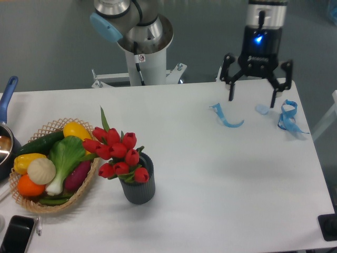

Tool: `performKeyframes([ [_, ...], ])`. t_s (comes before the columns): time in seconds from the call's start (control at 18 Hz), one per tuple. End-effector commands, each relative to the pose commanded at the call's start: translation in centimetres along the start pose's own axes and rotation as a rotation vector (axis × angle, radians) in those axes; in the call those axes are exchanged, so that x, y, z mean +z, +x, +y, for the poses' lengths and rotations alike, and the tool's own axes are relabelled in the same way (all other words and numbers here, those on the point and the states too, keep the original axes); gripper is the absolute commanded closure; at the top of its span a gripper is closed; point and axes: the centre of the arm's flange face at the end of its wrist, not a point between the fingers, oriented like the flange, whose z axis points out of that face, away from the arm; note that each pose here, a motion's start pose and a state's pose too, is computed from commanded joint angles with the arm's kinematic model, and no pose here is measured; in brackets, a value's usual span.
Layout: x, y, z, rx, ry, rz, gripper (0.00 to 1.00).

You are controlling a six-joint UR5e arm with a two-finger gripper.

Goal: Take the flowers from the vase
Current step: 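Move the open gripper over to the red tulip stems above the black vase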

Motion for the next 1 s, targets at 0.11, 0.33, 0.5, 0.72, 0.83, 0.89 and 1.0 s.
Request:
performKeyframes([
  [0.11,1.8,1.1,-0.6,0.006,-0.004,0.036,0.0],
  [0.33,4.0,3.3,-1.1,0.01,0.045,0.116,0.0],
  [0.5,5.6,4.1,-1.0,-0.01,0.121,0.188,0.0],
  [0.72,7.5,6.3,-1.7,0.009,0.145,0.25,0.0],
  [0.83,8.2,7.3,-2.0,0.028,0.145,0.27,0.0],
  [0.89,8.5,7.8,-2.4,0.052,0.147,0.278,0.0],
  [1.0,8.9,8.7,-3.0,0.073,0.149,0.292,0.0],
])
